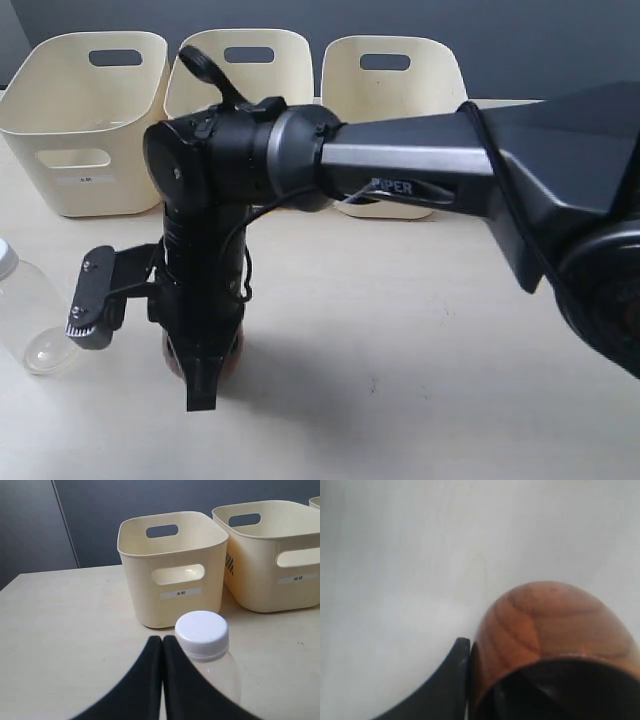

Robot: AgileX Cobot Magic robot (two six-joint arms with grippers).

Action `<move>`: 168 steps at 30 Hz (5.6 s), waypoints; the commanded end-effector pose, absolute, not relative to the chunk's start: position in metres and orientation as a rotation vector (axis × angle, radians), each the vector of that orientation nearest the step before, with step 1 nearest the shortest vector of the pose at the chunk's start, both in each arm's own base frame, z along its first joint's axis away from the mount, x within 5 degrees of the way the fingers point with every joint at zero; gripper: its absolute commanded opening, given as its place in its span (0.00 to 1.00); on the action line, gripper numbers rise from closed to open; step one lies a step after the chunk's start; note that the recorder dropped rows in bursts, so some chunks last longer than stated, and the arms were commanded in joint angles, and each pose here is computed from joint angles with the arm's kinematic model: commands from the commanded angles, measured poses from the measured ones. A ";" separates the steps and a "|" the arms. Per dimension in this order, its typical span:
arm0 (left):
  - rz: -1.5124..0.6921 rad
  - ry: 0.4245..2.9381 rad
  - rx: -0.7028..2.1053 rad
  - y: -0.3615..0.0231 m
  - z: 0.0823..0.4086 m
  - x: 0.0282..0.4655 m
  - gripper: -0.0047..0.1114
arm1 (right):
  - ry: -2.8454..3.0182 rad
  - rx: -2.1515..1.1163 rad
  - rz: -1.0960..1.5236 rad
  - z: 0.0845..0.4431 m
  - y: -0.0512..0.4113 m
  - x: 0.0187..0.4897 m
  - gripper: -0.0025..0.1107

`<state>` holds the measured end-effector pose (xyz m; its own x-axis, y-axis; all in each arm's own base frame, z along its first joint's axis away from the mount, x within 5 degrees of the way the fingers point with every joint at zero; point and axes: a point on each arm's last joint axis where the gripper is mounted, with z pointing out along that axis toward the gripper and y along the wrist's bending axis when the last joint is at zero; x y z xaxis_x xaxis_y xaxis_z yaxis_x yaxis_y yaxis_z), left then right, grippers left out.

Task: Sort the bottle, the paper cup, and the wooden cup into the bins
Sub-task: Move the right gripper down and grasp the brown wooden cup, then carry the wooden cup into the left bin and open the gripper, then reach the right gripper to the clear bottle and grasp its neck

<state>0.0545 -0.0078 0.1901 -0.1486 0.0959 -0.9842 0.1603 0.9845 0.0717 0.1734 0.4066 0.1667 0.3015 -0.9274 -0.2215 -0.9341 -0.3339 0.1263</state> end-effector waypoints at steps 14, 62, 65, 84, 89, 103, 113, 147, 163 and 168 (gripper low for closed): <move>-0.060 1.712 0.193 -0.008 0.192 0.055 0.04 | 1.298 -1.851 0.426 0.337 0.436 0.266 0.02; -0.060 1.712 0.193 -0.008 0.192 0.055 0.04 | 1.354 -1.522 0.613 0.214 0.459 0.377 0.32; -0.060 1.712 0.193 -0.008 0.192 0.055 0.04 | 1.340 -1.513 0.614 0.225 0.458 0.375 0.34; -0.060 1.712 0.193 -0.008 0.192 0.055 0.04 | 1.403 -1.815 0.889 0.327 0.422 0.308 0.13; -0.060 1.712 0.193 -0.008 0.192 0.055 0.04 | 1.468 -1.911 0.844 0.298 0.431 0.300 0.13; -0.060 1.712 0.193 -0.008 0.192 0.055 0.04 | 1.421 -2.183 0.979 0.261 0.398 0.234 0.02; -0.060 1.712 0.193 -0.008 0.192 0.055 0.04 | 1.353 -1.621 0.885 0.215 0.377 0.229 0.02; -0.060 1.712 0.193 -0.008 0.192 0.055 0.04 | 1.221 -1.559 1.306 0.194 0.454 0.223 0.72; -0.060 1.712 0.193 -0.008 0.192 0.055 0.04 | 1.250 -1.566 1.336 0.167 0.473 0.224 0.72; -0.060 1.712 0.193 -0.008 0.192 0.055 0.04 | 1.254 -1.577 1.282 0.165 0.478 0.219 0.72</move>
<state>0.0545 -0.0078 0.1901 -0.1486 0.0959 -0.9842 0.1603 0.9845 0.0717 0.2230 0.4741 0.1628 0.0055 -0.2354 -0.9719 -0.9647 -0.2571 0.0568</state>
